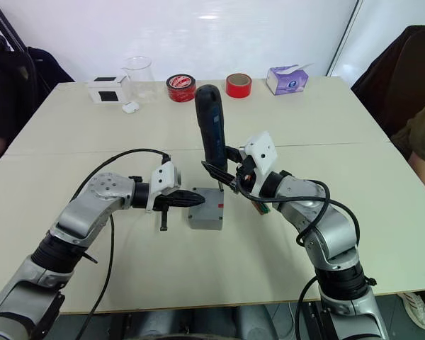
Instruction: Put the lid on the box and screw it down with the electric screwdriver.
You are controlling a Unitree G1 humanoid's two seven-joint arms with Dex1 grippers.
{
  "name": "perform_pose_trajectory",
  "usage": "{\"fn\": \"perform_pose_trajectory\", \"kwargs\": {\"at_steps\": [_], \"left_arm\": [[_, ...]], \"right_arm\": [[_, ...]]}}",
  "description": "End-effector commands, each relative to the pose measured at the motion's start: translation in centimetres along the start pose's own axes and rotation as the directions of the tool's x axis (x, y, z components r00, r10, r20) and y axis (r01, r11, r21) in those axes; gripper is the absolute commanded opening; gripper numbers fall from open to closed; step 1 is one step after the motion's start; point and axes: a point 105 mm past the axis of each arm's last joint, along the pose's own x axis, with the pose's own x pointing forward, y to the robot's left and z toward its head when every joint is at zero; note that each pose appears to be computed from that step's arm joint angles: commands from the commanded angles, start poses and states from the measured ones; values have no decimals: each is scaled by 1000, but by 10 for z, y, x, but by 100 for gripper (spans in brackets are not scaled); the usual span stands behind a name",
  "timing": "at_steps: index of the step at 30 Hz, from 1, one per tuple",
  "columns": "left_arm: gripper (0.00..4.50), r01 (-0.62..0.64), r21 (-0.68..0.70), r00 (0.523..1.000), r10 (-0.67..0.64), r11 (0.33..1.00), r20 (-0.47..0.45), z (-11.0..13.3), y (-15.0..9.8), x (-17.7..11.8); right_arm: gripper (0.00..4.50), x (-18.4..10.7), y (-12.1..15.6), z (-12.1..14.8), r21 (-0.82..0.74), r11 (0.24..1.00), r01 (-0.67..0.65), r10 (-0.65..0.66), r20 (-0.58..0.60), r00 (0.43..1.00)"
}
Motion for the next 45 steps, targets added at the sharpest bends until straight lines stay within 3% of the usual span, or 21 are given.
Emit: {"fn": "perform_pose_trajectory", "kwargs": {"at_steps": [1, 33, 38, 45], "left_arm": [[0, 8, -28, 997, -10, 1000, -76, -19, -4, 0], [0, 21, -30, 994, -24, 999, -105, -26, -8, 3], [0, 23, -31, 994, -26, 999, -105, -26, -9, 4], [0, 23, -29, 994, -26, 999, -106, -26, -8, 4]], "right_arm": [[183, -4, 4, -47, 125, 992, 10, 10, -160, 987], [183, -11, 7, -62, 122, 992, 41, -12, -231, 973], [183, -11, 7, -55, 102, 994, 29, -8, -203, 979], [183, -10, -2, -19, 47, 998, 44, -41, -72, 997]]}}
